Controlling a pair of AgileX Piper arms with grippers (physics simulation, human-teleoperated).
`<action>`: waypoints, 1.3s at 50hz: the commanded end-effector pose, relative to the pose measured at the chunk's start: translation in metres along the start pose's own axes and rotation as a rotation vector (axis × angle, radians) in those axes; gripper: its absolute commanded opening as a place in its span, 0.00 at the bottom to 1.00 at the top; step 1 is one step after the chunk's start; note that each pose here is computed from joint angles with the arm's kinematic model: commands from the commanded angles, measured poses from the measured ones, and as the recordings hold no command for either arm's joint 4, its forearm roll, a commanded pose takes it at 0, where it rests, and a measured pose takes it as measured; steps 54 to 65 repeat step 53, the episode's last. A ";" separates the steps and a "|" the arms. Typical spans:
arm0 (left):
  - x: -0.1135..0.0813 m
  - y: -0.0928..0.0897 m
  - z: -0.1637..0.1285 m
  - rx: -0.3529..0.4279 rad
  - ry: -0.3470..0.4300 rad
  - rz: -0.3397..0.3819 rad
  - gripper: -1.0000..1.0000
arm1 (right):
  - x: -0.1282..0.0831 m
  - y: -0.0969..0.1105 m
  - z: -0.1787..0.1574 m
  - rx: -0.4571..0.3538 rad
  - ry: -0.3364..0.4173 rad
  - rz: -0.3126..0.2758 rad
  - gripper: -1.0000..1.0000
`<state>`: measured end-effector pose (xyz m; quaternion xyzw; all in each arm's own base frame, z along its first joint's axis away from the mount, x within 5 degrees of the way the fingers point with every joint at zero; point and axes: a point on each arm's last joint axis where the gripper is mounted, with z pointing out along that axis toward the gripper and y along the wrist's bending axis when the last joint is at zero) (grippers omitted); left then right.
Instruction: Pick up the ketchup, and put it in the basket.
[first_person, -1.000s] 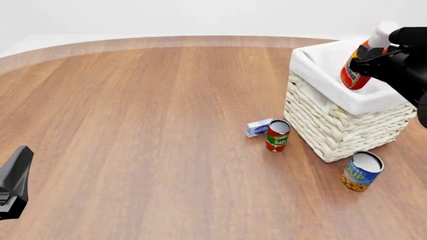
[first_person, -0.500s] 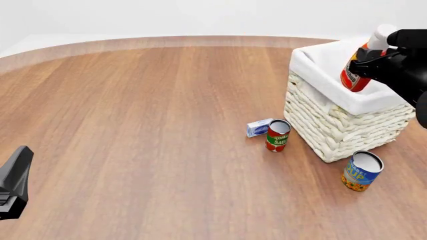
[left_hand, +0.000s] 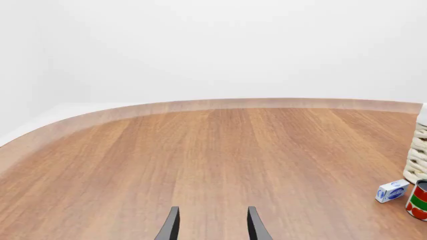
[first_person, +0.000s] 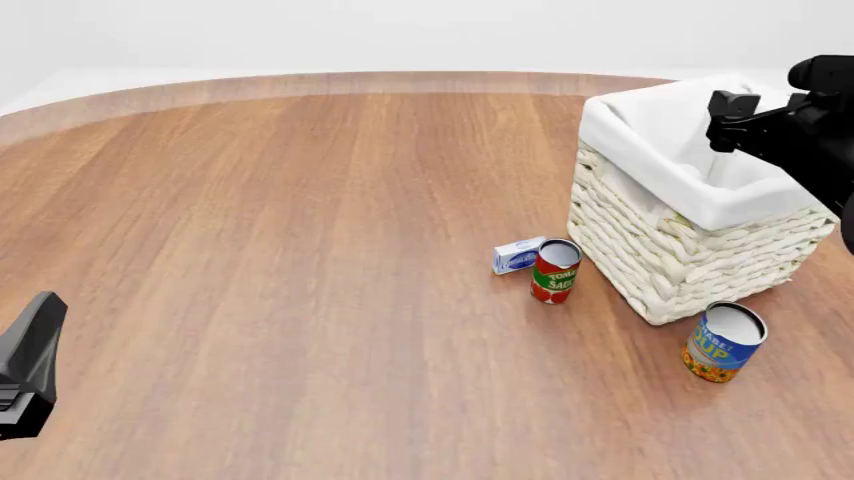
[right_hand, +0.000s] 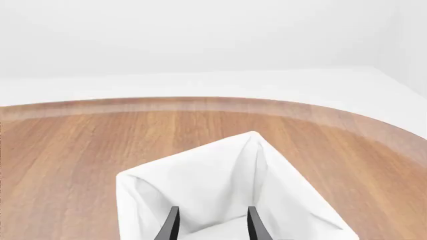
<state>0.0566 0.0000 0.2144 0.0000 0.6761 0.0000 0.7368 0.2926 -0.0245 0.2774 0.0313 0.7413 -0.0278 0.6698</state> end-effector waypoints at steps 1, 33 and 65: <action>0.000 0.000 0.000 0.000 0.000 0.000 1.00 | 0.000 0.001 -0.005 -0.005 -0.017 0.021 1.00; 0.000 0.000 0.000 0.000 0.000 0.000 1.00 | -0.025 0.016 -0.039 -0.067 -0.136 0.076 1.00; 0.000 0.000 0.000 0.000 0.000 0.000 1.00 | -0.034 0.022 -0.042 -0.092 -0.142 0.066 1.00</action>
